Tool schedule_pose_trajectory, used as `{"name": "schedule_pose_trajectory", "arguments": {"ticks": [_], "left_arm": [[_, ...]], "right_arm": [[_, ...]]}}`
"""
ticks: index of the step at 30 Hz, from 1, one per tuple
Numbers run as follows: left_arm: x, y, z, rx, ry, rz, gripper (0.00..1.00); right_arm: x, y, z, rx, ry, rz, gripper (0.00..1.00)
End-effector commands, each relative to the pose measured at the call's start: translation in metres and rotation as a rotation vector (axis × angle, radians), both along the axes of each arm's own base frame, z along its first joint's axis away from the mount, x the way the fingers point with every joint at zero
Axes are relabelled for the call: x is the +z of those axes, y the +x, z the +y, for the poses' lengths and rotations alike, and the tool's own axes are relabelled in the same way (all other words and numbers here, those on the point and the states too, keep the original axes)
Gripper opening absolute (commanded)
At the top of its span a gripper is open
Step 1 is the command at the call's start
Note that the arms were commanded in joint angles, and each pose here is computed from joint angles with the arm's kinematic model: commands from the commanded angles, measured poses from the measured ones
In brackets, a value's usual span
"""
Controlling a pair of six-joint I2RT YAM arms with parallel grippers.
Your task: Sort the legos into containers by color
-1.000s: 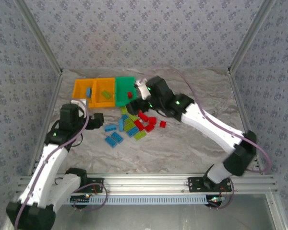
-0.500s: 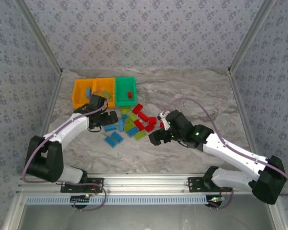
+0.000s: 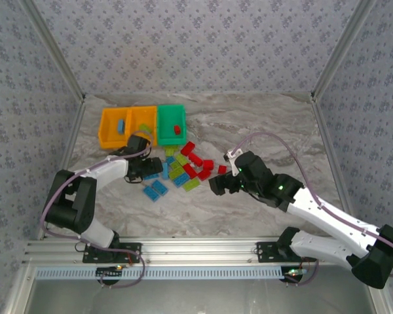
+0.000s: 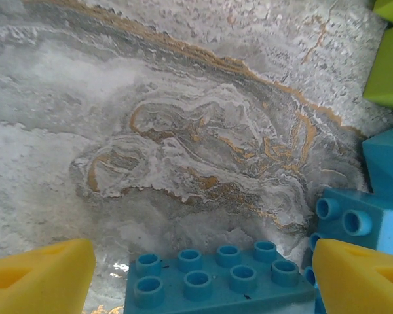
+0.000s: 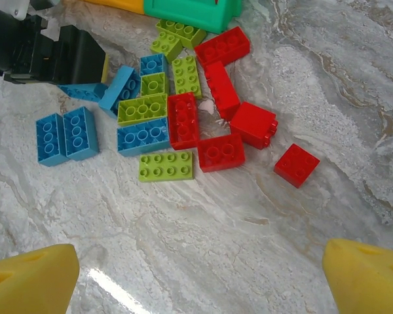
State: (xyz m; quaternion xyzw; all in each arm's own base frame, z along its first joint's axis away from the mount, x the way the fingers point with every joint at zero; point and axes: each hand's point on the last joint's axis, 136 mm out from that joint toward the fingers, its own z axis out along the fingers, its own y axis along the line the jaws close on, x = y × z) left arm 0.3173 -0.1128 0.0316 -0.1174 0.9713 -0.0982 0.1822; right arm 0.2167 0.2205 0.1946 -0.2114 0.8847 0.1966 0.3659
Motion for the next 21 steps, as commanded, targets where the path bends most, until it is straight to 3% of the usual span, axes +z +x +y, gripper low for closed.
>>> {"name": "schedule_pose_trajectory", "arguments": {"ticks": [1, 4, 10, 16, 21], "left_arm": [[-0.008, -0.002, -0.004, -0.011, -0.016, 0.030, 0.85], [-0.019, -0.010, -0.003, -0.008, -0.011, 0.066, 0.82], [-0.016, -0.015, -0.003, 0.005, -0.027, 0.051, 0.61], [0.056, 0.007, 0.005, 0.072, -0.039, -0.145, 0.58], [0.127, 0.050, 0.059, 0.257, 0.058, -0.349, 0.59]], "right_arm": [[0.000, 0.003, -0.007, -0.049, -0.005, 0.009, 0.98], [-0.002, 0.005, -0.009, -0.067, -0.012, 0.005, 0.98], [0.002, 0.000, 0.002, -0.022, 0.020, 0.022, 0.98], [0.023, -0.019, 0.035, 0.117, 0.128, 0.016, 0.98], [0.028, -0.015, 0.036, 0.098, 0.131, -0.012, 0.99]]}}
